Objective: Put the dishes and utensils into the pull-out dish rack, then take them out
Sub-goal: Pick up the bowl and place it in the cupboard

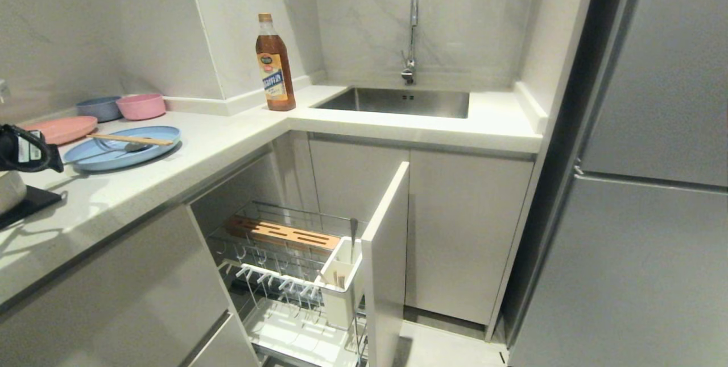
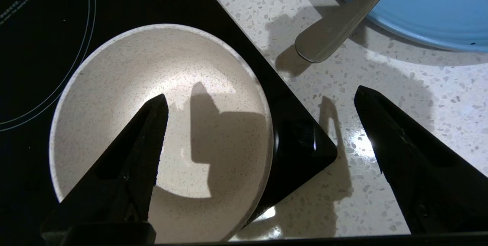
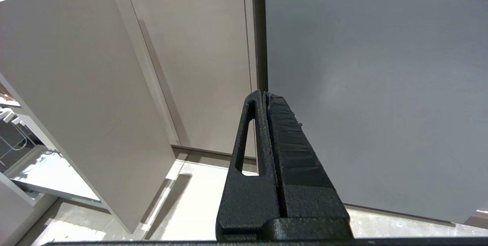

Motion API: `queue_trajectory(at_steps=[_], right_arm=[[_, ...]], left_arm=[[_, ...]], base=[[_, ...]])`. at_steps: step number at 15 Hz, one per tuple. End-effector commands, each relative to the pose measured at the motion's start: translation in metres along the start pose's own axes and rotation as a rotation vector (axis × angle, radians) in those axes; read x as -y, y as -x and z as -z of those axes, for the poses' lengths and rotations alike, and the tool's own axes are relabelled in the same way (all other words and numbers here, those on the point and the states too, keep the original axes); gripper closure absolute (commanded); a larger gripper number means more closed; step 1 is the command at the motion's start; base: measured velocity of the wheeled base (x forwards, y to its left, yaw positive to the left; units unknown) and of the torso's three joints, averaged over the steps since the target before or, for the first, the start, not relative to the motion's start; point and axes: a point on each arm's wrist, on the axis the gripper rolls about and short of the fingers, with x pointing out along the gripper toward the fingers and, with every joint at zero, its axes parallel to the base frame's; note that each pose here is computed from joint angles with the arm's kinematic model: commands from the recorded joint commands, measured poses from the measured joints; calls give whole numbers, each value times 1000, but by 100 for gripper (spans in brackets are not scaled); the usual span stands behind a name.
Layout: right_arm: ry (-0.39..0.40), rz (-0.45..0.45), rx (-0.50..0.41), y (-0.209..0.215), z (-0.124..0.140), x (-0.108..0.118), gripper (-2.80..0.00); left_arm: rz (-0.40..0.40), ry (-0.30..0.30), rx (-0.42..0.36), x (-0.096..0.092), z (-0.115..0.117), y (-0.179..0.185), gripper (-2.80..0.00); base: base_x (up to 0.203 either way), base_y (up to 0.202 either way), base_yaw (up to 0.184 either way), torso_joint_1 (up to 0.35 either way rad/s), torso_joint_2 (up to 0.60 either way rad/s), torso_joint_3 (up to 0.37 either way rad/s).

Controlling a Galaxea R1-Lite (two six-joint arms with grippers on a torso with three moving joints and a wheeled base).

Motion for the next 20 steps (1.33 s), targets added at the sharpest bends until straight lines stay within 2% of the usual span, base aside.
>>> queue_trajectory(at_steps=[1, 18, 19, 20], right_arm=[[0, -1, -1, 0, 0, 0, 0], [0, 0, -1, 0, 0, 0, 0], [0, 0, -1, 0, 0, 0, 0], [0, -1, -1, 0, 0, 0, 0]], left_arm=[[-1, -12, -13, 1, 1, -4, -280], [-6, -25, -26, 2, 2, -8, -280], [-5, -27, -32, 2, 2, -9, 0], [-9, -25, -30, 0, 2, -9, 0]], base=[[0, 0, 0, 0, 0, 0], [0, 0, 0, 0, 0, 0], [0, 0, 0, 0, 0, 0], [0, 0, 0, 0, 0, 0]])
